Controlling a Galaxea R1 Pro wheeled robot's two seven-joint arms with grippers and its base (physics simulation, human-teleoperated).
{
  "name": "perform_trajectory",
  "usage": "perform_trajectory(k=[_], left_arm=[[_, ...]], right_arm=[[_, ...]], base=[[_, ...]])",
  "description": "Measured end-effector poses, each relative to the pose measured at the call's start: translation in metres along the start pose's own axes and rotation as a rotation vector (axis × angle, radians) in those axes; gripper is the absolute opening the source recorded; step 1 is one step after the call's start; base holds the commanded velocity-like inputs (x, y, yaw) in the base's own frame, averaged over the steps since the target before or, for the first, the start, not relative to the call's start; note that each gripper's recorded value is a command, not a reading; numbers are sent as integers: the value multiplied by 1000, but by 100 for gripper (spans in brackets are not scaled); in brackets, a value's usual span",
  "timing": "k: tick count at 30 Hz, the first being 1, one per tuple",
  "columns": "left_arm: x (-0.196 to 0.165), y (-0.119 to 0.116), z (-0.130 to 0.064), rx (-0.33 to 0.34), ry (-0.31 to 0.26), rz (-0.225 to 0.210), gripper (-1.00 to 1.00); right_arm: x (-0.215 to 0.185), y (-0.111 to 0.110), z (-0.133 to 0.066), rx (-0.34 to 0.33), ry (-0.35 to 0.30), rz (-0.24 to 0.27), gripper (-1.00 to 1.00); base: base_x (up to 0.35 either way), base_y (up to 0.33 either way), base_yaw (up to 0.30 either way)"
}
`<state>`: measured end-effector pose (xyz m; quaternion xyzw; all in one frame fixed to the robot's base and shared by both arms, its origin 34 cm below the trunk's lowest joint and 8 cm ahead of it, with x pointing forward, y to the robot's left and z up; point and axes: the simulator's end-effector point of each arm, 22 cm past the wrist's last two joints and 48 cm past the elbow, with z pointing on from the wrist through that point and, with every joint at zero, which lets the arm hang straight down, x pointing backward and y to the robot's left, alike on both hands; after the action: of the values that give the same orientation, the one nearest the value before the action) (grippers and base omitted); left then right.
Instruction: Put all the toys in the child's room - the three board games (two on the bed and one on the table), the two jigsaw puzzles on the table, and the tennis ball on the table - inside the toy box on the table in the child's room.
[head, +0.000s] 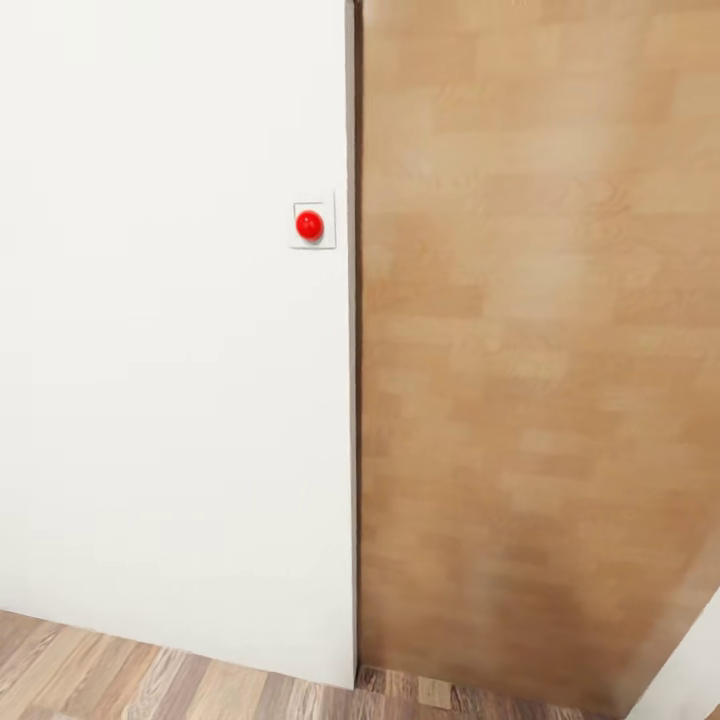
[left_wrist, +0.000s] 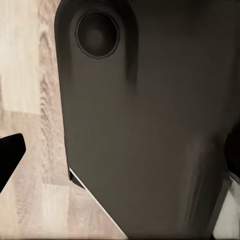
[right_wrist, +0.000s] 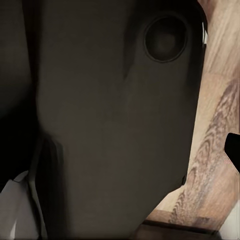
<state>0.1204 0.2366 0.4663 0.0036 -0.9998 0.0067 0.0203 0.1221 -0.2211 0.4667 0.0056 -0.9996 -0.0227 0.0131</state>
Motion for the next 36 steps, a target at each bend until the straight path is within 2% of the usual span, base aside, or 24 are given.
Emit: perform_trajectory(k=[8, 12, 18, 20, 21, 24, 29, 32, 36], left_arm=[[0, 2, -13, -3, -1, -2, 100], [-14, 5, -19, -8, -31, 0, 100], [-53, 19, -31, -25, -122, 5, 100], [-77, 21, -37, -28, -202, 7, 100], [-96, 23, -43, -31, -274, 9, 100], [-117, 40, -55, -54, -360, 11, 100], [-144, 57, -70, -78, -427, 15, 100], [-159, 61, -79, -83, -457, 16, 100], [-191, 62, -92, -86, -502, 15, 100]], right_arm=[[0, 1, -13, 0, -1, 9, 100], [1, -6, -19, 9, -1, 9, 100], [1, -28, -29, 38, -2, 5, 100], [1, -31, -32, 41, -3, 7, 100], [1, -30, -33, 40, -5, 6, 100], [1, -25, -37, 35, -7, 4, 100], [0, -22, -44, 31, -12, 12, 100], [-14, -22, -48, 31, -42, 19, 100], [-77, -20, -59, 26, -145, 30, 100]], base=[[0, 0, 172], [0, 0, 27], [0, 0, 5], [0, 0, 1], [0, 0, 0], [0, 0, 0], [0, 0, 0], [0, 0, 0], [0, 0, 0]])
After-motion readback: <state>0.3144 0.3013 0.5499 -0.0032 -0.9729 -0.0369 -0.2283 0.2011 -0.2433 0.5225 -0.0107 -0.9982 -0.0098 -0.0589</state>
